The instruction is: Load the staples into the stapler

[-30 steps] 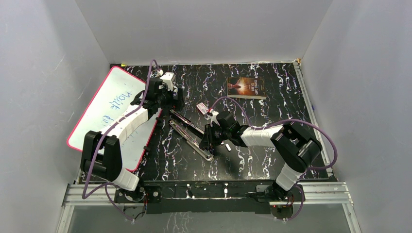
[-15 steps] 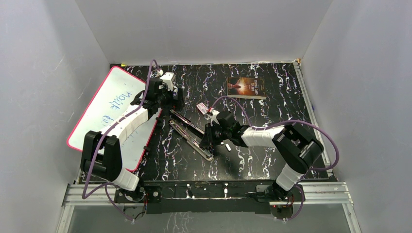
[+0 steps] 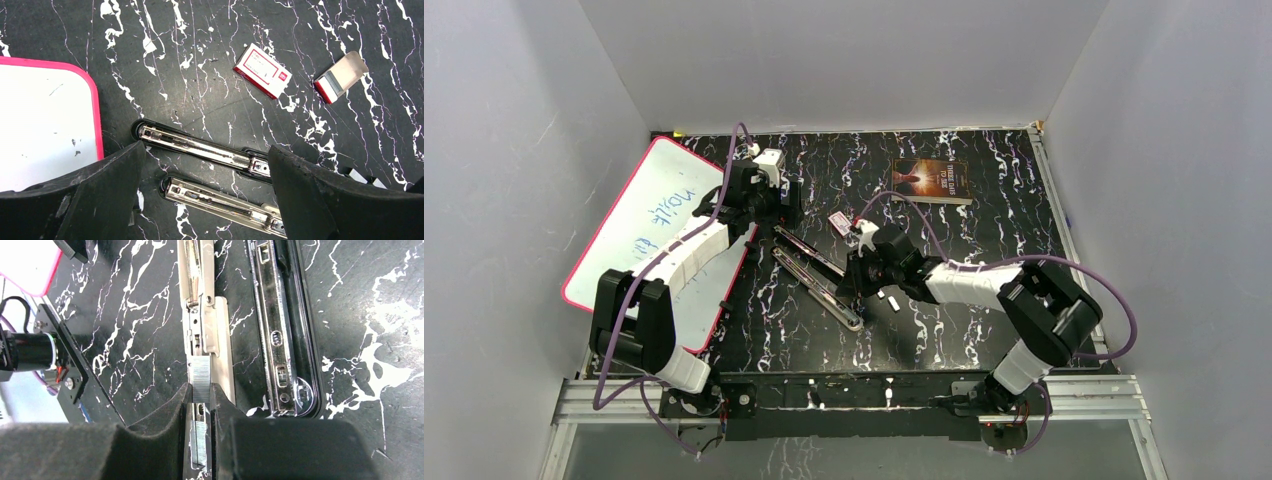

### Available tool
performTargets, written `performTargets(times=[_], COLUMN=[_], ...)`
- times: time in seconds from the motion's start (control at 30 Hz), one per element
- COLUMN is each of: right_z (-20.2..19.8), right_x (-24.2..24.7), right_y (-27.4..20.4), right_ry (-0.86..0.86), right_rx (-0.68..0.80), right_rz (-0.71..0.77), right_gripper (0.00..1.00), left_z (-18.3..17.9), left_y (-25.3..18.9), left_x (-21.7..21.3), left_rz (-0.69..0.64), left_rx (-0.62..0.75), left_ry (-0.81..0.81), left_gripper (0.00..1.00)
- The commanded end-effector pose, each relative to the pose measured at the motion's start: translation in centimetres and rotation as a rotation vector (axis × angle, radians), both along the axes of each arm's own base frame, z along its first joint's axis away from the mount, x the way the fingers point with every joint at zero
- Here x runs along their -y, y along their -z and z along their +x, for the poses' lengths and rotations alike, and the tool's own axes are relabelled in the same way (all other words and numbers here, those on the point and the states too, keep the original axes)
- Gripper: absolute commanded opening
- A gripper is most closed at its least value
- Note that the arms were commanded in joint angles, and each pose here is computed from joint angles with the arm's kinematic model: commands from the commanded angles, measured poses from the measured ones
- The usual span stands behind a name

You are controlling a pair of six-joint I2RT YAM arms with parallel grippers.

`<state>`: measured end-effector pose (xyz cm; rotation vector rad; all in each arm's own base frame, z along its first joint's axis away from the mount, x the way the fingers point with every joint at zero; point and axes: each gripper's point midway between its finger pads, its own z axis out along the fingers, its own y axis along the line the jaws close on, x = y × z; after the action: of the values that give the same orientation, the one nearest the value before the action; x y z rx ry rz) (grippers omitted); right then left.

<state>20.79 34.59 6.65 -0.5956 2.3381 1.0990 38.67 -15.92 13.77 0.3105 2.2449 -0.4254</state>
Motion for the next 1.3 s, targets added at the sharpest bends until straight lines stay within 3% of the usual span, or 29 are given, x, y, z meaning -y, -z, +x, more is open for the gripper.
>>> performTargets(times=[0.0,0.23,0.57,0.93,1.27], right_z=[-0.2,-4.4,-7.9,-9.8,-10.2], right_x=[-1.6,-5.0,-9.1,-12.7,-12.1], right_y=[-3.7,-4.3,-0.1,1.9,3.2], right_ry=[-0.080,-0.284,-0.516,-0.572,-0.579], right_rx=[0.189,0.443,0.734,0.675,0.642], right_rz=[0.039,-0.037,-0.229,-0.152,-0.170], right_gripper=[0.20,0.21,0.22,0.29,0.42], left_z=[-0.1,0.0,0.0,-0.1,-0.1], left_y=[-0.9,-0.9,-1.0,-0.9,-0.9], left_x=[-0.5,-0.8,-1.0,-1.0,-1.0], left_rz=[0.004,0.012,0.019,0.020,0.021], left_rx=[0.024,0.029,0.031,0.030,0.031], left_ry=[-0.020,-0.034,-0.041,-0.040,-0.040], left_gripper=[0.92,0.92,0.92,0.92,0.92])
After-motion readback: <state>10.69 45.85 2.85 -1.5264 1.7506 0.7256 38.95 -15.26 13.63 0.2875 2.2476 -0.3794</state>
